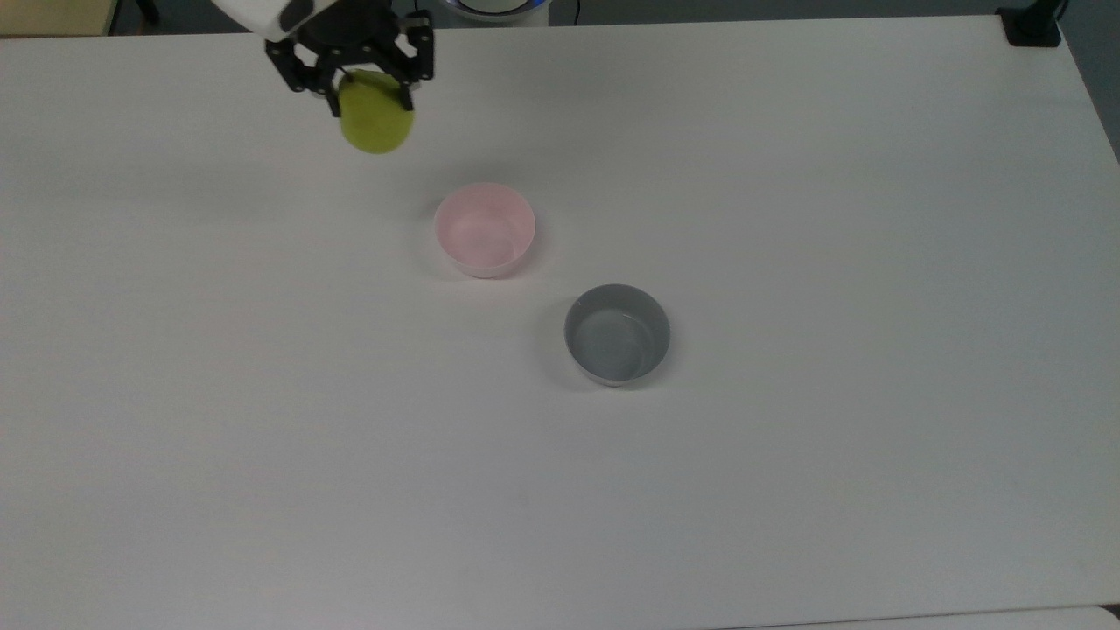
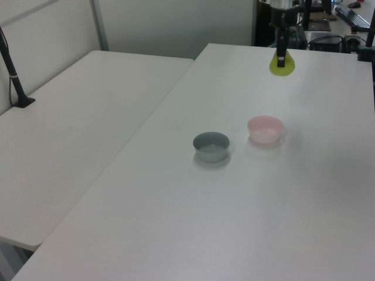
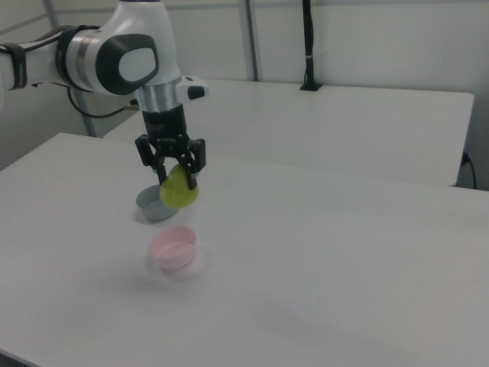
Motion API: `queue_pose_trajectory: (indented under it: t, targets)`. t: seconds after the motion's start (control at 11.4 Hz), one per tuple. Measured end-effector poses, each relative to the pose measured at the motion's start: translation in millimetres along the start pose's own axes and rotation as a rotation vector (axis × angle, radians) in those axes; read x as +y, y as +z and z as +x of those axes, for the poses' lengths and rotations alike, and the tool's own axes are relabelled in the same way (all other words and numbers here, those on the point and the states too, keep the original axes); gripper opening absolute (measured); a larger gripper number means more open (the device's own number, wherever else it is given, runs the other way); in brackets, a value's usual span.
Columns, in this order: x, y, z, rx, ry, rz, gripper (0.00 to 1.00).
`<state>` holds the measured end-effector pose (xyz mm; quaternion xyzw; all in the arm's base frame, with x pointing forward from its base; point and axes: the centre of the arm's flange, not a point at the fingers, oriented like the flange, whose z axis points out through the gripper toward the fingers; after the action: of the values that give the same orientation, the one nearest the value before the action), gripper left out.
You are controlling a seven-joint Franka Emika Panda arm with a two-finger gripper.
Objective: Place the pear in the bowl
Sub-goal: 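Lift the pear and carry it over the pink bowl, then lower the pear into the pink bowl and open the gripper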
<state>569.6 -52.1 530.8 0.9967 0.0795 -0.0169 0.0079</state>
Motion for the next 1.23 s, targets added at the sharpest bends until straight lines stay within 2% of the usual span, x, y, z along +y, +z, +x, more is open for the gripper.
queue_pose_trajectory:
  t: [0.26, 0.44, 0.96, 1.23]
  targets:
    - [-50.3, 25.8, 14.0, -0.019, -0.048, 0.005, 0.68]
    - [-69.5, 60.1, 23.0, -0.007, -0.046, 0.004, 0.68]
    - [-90.9, 126.7, 42.4, -0.031, -0.071, 0.008, 0.68]
    - [-101.4, 151.1, 48.8, -0.031, -0.061, -0.027, 0.68]
